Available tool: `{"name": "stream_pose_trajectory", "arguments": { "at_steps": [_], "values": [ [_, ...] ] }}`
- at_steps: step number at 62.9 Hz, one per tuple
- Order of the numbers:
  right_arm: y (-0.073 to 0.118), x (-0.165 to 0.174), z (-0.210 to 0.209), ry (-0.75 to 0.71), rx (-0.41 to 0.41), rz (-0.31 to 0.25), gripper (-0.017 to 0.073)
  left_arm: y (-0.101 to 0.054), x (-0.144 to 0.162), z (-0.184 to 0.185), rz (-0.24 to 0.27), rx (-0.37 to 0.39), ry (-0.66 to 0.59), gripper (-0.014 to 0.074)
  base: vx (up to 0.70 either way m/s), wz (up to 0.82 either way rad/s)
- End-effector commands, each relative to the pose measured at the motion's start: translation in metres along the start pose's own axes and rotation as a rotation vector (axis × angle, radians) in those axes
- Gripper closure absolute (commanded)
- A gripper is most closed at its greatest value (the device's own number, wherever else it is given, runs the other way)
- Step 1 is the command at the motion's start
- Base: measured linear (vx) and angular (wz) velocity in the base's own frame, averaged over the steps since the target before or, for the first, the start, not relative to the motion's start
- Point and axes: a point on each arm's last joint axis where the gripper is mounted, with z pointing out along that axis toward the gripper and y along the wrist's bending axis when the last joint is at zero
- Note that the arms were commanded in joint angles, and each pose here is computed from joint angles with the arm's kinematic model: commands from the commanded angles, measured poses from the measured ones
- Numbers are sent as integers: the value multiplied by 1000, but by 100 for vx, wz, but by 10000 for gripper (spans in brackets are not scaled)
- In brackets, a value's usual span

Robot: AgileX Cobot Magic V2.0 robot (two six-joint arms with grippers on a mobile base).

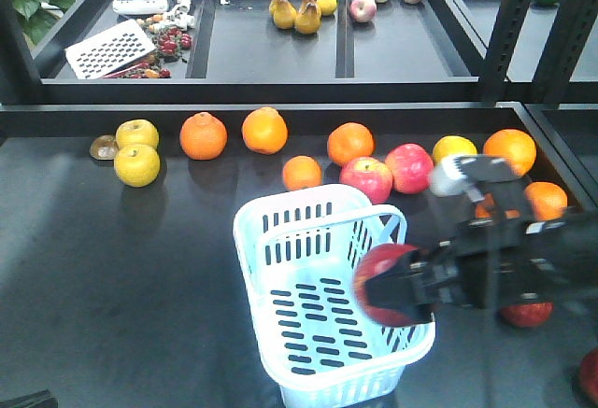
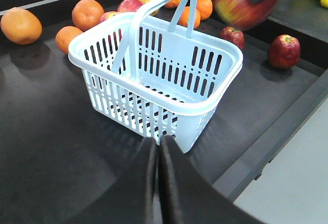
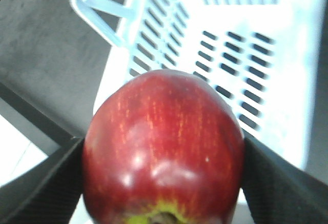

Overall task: Pick three apples into basket with both arms
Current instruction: 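Carry the apple over the basket and open the right gripper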

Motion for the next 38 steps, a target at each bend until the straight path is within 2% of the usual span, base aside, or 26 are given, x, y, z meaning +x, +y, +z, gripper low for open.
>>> {"name": "stream_pose_trajectory", "arguments": {
  "at_steps": [1, 6, 10, 26, 33, 38],
  "values": [
    [4, -14, 14, -70, 16, -12, 503, 0, -14, -3, -13, -4, -89, 600, 0, 0],
    [1, -15, 29, -58, 38, -26, 440, 0, -14, -3, -13, -4, -89, 600, 0, 0],
    [-4, -16, 39, -49, 53, -14, 367, 0, -14, -3, -13, -4, -89, 600, 0, 0],
    [-14, -16, 53, -43, 94, -1, -22, 0, -14, -3, -13, -4, -89, 600, 0, 0],
    [-14, -17, 53, -48, 96, -1, -106, 0, -14, -3, -13, -4, -89, 600, 0, 0],
    [-14, -16, 53, -43, 95, -16, -118, 0, -14, -3, -13, -4, -89, 600, 0, 0]
  ]
}}
